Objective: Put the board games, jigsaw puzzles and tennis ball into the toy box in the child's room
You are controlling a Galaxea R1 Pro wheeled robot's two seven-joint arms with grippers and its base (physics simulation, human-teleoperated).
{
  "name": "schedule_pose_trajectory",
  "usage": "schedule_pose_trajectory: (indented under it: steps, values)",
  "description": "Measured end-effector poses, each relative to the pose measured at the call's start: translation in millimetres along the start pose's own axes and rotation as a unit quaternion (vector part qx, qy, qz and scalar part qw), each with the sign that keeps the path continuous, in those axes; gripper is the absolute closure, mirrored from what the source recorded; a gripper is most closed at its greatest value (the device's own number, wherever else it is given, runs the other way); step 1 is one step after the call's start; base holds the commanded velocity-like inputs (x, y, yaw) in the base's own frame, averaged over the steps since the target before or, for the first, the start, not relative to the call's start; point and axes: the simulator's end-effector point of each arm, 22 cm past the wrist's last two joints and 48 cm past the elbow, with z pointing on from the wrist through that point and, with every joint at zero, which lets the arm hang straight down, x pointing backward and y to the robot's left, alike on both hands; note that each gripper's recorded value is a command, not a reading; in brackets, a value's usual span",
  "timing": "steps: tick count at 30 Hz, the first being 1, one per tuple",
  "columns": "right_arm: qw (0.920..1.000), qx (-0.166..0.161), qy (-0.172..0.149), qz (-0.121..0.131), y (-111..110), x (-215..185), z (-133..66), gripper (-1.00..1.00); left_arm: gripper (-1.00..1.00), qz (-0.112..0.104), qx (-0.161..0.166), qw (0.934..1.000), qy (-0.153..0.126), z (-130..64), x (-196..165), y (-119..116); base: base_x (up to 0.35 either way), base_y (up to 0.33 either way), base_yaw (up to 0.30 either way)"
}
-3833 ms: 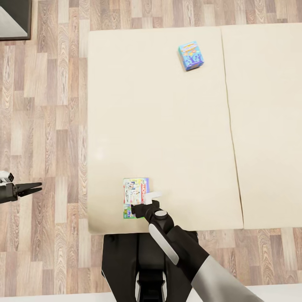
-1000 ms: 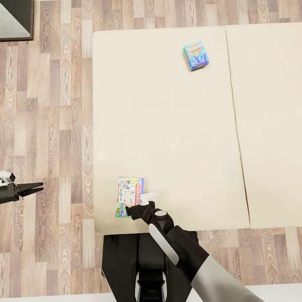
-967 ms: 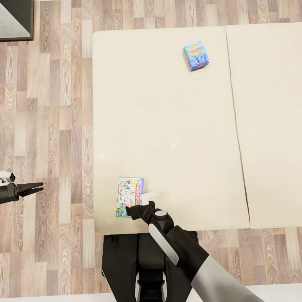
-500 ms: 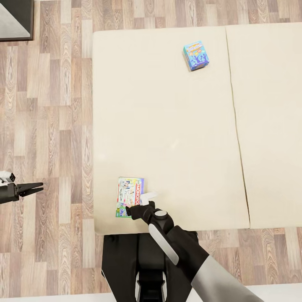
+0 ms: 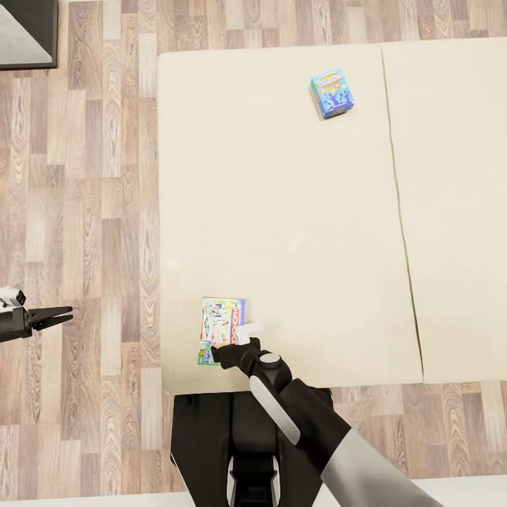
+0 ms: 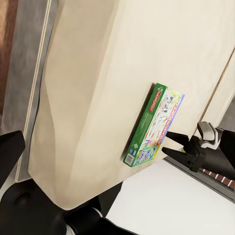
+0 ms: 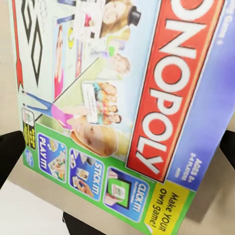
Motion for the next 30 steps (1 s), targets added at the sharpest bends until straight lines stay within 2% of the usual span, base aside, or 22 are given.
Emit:
schedule_pose_trajectory:
  steps: [30]
  values:
    - [1.0000, 0.000, 0.000, 0.000, 0.2, -0.1, 0.0, -1.00, -1.00, 0.000, 0.000, 1.0000, 0.000, 0.0, 0.0, 0.0, 0.000, 0.029, 0.000]
